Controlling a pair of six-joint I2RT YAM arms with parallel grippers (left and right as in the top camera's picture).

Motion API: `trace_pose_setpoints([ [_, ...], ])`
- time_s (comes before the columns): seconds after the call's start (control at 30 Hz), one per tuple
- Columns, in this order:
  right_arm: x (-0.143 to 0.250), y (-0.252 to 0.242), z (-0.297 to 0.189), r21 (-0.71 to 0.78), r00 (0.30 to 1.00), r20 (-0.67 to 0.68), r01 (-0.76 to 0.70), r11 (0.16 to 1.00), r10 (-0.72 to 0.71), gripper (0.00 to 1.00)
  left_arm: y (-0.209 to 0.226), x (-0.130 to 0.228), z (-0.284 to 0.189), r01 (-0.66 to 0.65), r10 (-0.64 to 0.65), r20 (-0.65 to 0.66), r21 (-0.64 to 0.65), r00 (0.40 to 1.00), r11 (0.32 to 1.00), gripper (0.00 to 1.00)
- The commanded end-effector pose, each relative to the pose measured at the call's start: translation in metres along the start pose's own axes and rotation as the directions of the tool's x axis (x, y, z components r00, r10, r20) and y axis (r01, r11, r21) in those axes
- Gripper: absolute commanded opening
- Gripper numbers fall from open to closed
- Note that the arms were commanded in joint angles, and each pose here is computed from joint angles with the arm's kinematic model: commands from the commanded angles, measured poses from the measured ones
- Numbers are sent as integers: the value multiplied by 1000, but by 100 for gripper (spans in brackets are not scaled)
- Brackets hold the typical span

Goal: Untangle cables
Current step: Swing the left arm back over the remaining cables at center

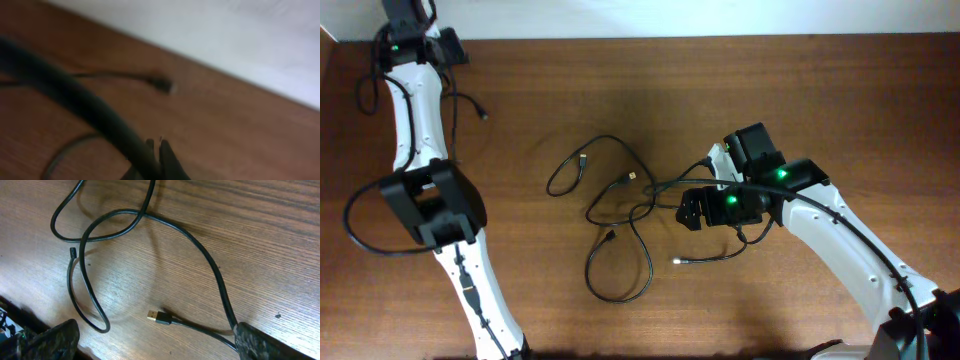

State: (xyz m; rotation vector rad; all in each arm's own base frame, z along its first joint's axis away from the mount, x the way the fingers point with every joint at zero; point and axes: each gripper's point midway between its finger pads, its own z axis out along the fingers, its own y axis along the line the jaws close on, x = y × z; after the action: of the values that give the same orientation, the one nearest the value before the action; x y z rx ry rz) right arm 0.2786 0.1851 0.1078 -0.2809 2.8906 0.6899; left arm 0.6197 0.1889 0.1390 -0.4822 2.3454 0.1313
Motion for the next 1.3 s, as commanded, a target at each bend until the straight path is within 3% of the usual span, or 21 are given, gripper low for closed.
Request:
trace_pose_setpoints([
  [0.0,5,2,4,-9,1000,-21,1,1000,-2,99,4,-4,-9,39,-39,-1,-19,999,999,99],
  [0.2,10,0,3,-4,999,-43,-8,1000,8,99,-4,-94,-157,44,-52,239,42,969,998,99],
  [0.3,15,0,1,1,998,-60,-15,1000,15,98,-43,-107,-236,-30,-54,292,273,955,962,99],
  [0.4,17,13,-36,-6,1000,-3,17,1000,-17,98,-66,-53,-285,-17,-26,102,401,994,916,99],
  [0.53,30,30,-107,14,982,174,77,997,-79,98,-111,14,-291,-48,113,-113,467,987,883,99],
  [0.67,71,35,-166,40,935,331,123,992,-130,99,-176,75,-306,-211,364,-184,552,913,807,99],
  [0.8,115,19,-202,106,890,440,86,991,-124,99,-223,139,-310,-282,475,-297,512,828,812,99],
  [0.87,131,15,-211,105,873,477,57,993,-100,99,-237,158,-317,-279,470,-340,481,815,831,99],
  [0.93,139,14,-214,103,868,486,60,993,-103,99,-231,163,-320,-290,404,-360,332,841,898,99],
  [1.07,144,11,-212,110,877,471,53,993,-99,98,-220,164,-339,-280,317,-328,154,890,947,99],
  [1.2,143,10,-212,116,876,473,49,992,-99,98,-190,177,-347,-267,280,-311,87,908,960,99],
  [1.27,143,10,-212,116,875,473,49,992,-99,98,-180,206,-339,-235,265,-286,137,921,962,99],
])
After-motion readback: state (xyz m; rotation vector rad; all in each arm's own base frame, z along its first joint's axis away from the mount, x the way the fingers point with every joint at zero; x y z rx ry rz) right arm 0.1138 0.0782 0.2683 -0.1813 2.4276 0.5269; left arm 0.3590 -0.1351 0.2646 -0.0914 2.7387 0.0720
